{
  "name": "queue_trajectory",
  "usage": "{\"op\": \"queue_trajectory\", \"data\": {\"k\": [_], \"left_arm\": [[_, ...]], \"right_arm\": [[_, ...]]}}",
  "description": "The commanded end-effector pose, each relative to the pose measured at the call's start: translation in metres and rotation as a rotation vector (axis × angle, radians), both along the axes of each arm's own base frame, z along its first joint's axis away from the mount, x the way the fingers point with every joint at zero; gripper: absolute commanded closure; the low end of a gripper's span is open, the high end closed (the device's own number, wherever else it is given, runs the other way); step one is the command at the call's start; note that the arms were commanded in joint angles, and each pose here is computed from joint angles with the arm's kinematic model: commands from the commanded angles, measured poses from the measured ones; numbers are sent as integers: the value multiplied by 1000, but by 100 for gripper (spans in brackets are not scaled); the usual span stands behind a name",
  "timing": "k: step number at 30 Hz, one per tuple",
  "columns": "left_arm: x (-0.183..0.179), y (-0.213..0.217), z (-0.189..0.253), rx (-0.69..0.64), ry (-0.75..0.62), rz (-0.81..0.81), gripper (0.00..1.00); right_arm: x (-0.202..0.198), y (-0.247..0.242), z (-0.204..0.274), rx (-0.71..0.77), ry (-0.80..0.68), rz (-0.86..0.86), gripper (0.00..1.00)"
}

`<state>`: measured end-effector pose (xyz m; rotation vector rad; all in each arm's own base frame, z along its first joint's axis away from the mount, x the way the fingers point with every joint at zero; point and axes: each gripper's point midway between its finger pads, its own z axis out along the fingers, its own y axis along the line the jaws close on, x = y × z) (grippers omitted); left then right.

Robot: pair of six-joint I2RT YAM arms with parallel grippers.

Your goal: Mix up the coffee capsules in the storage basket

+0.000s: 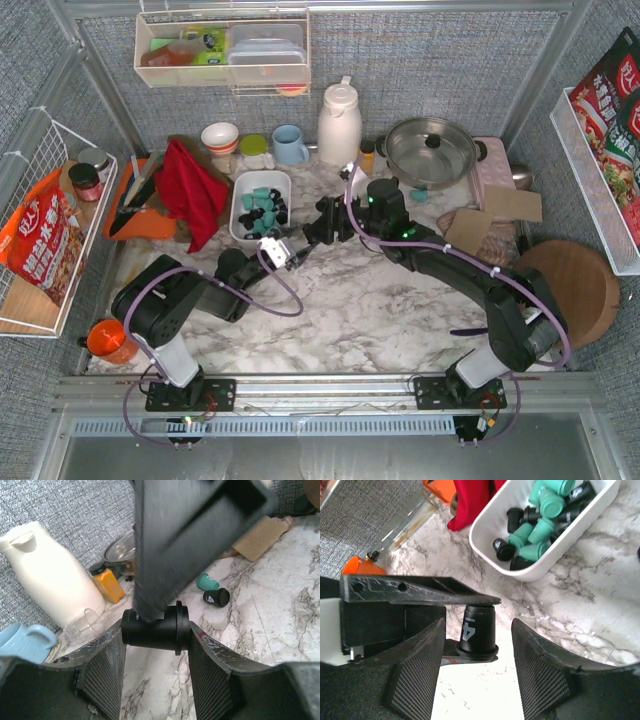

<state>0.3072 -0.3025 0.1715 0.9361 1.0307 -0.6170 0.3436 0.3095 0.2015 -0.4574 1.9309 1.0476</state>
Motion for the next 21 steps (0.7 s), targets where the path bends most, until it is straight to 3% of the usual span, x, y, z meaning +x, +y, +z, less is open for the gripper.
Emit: {"op": "queue_trajectory", "data": {"k": [1,5,8,13,21], "left_arm": [[3,7,6,-23,-20,44,68],[14,17,-3,-21,54,103,70],[33,31,-13,-5,145,182,75],[71,63,-28,26,316,378,87],[117,105,-65,115,544,588,83]], "right_arm": [[13,-8,18,-34,-62,-38,40],[35,-22,22,-117,-117,-117,40],[58,-36,9,-266,-106,-190,40],[116,-54,-24,-420,-14,-361,39],[192,-56,-90,-498,153,-568,39]]}}
